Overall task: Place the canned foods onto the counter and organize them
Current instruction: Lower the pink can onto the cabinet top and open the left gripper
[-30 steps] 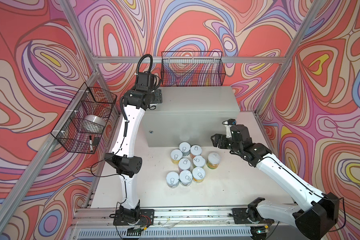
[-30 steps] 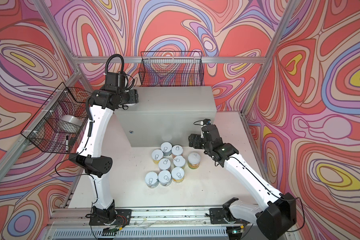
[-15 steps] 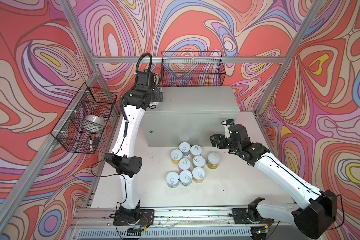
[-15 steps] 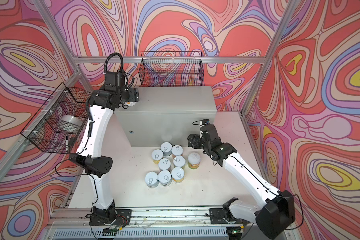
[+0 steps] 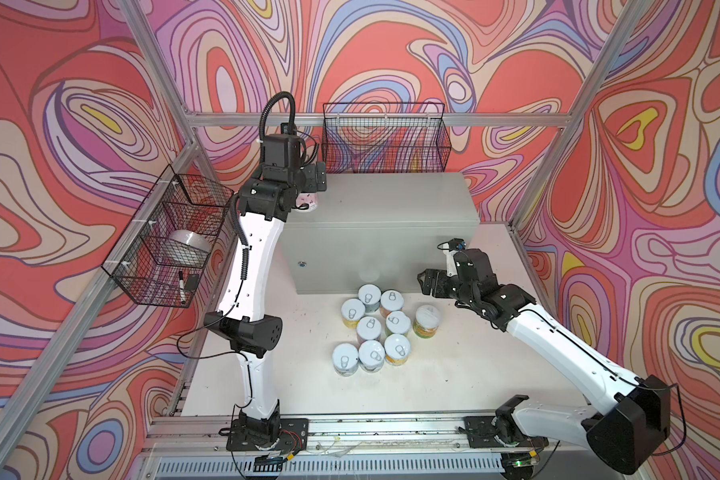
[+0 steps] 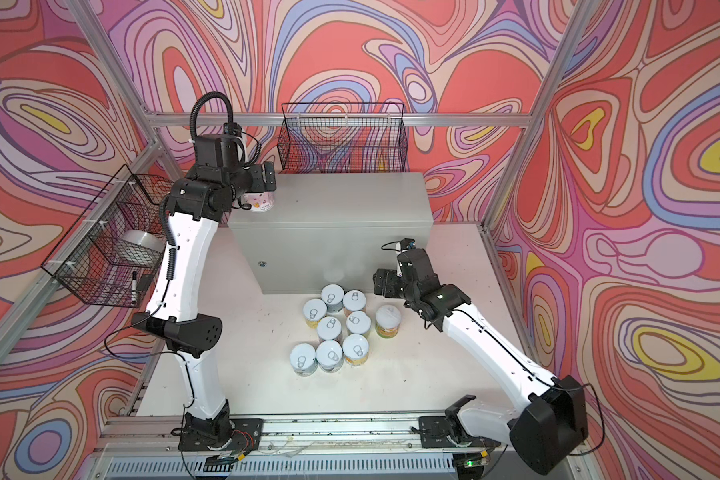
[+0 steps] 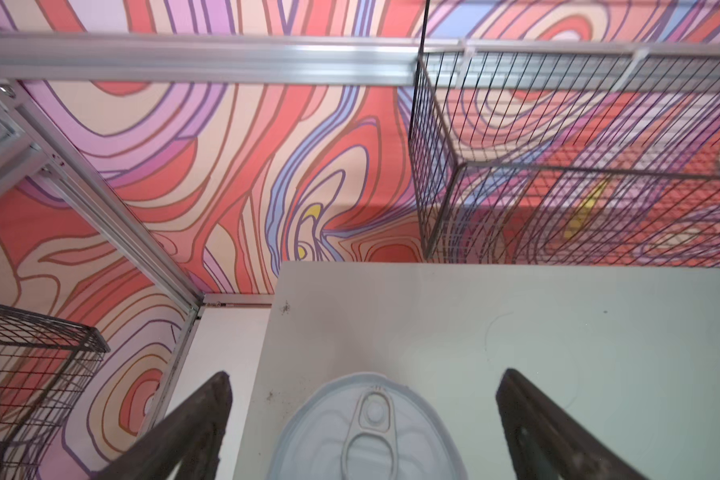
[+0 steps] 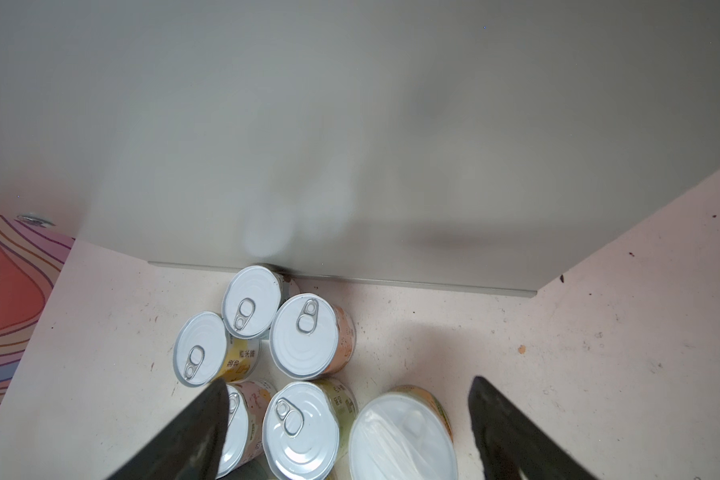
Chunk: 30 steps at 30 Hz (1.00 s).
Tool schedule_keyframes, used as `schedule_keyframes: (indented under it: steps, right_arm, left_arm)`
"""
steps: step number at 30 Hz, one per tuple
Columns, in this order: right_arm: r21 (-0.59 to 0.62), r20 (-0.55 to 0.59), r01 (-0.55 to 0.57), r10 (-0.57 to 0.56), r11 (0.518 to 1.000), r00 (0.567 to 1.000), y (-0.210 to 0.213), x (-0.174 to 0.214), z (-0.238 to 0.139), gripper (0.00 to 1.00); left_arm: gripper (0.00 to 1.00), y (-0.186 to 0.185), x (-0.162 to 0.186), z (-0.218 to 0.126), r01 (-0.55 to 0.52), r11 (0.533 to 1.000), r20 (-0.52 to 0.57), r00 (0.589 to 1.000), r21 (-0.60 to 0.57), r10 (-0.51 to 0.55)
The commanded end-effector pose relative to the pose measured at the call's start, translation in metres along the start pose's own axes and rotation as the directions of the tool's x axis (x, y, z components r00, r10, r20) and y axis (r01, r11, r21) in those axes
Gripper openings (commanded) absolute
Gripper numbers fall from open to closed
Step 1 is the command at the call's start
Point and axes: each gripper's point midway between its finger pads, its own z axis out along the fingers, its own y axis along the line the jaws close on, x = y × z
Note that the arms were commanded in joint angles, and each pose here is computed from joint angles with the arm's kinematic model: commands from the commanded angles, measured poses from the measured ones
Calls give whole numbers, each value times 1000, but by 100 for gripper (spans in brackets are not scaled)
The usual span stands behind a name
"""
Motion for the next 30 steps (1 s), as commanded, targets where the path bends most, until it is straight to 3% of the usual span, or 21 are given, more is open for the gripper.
schedule_keyframes:
  steps: [1, 7, 12, 17, 24, 30]
  right_arm:
    - [-11, 37, 21, -20, 1000, 999, 8, -14, -5, 93]
    - [-23, 58, 16, -15, 1000, 998, 12, -17, -10, 92]
    - [-34, 58, 21, -19, 999, 998, 15, -16, -10, 91]
    - [-59, 64, 23, -19, 998, 998, 21, -18, -8, 91]
    - [-84, 59, 24, -20, 996, 998, 29, -22, -1, 91]
    - [-78, 68, 26, -21, 997, 997, 30, -26, -1, 91]
  left_arm:
    - [100, 4, -38, -41, -1, 1000, 122, 993, 22, -2]
    - [92, 7, -26, -70, 11, 999, 109, 994, 44, -16]
    - [66, 8, 0, -98, 45, 995, 61, 997, 92, -51]
    - [53, 10, 33, -107, 74, 992, -7, 997, 103, -74]
    - [45, 9, 65, -91, 77, 992, -78, 994, 96, -70]
    - [47, 4, 76, -64, 79, 994, -129, 989, 80, -68]
